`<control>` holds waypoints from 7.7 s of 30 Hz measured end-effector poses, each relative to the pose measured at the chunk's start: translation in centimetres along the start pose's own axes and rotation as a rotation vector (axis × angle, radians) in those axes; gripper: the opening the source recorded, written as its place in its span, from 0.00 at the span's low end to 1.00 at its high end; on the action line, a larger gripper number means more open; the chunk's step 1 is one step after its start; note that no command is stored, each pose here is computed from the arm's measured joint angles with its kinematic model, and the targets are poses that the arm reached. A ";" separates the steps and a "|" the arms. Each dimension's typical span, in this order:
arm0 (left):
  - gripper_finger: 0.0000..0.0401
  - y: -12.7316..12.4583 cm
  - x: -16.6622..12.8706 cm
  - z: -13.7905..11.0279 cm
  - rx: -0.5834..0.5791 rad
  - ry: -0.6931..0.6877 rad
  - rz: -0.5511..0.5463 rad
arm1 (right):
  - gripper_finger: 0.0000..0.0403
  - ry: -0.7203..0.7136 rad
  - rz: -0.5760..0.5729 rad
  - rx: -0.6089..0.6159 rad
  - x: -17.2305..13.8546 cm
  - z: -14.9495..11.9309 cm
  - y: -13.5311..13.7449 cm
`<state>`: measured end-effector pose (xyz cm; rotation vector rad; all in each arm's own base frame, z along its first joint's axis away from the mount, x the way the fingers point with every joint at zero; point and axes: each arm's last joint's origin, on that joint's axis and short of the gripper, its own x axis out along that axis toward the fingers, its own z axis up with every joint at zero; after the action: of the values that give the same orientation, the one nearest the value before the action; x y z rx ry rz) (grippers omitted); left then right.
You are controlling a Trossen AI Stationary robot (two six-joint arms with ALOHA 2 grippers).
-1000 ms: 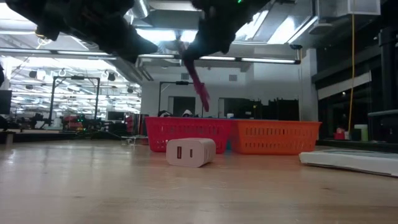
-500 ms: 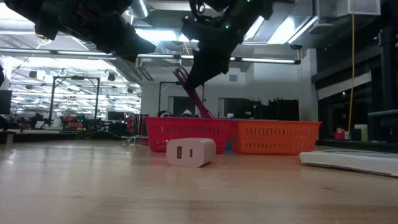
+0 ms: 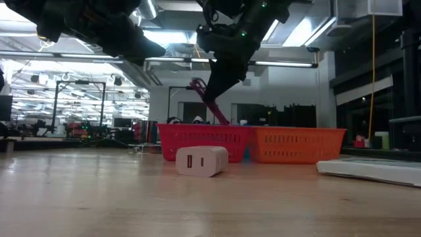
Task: Pick and place items into bin
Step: Put the red charger cable into the red bin, then put the white charger adapter into the orange bin
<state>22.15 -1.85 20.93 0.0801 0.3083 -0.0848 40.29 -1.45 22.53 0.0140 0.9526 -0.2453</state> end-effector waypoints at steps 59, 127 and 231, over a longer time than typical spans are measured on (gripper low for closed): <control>0.00 -1.9 -0.1 0.3 -0.028 -0.023 -0.081 | 0.00 -0.321 0.207 -0.093 -8.9 -8.6 8.9; 0.57 -8.3 11.3 -3.8 0.001 0.427 -0.100 | 0.00 -0.608 0.245 -0.180 -10.6 -13.4 11.2; 0.57 -7.5 17.1 0.2 -0.858 0.947 0.351 | 0.00 -0.641 0.151 -0.382 -10.3 -12.8 10.5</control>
<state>37.78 -10.52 15.43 -0.6991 1.2430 0.4530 26.47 12.36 22.39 -0.3257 0.3436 0.0781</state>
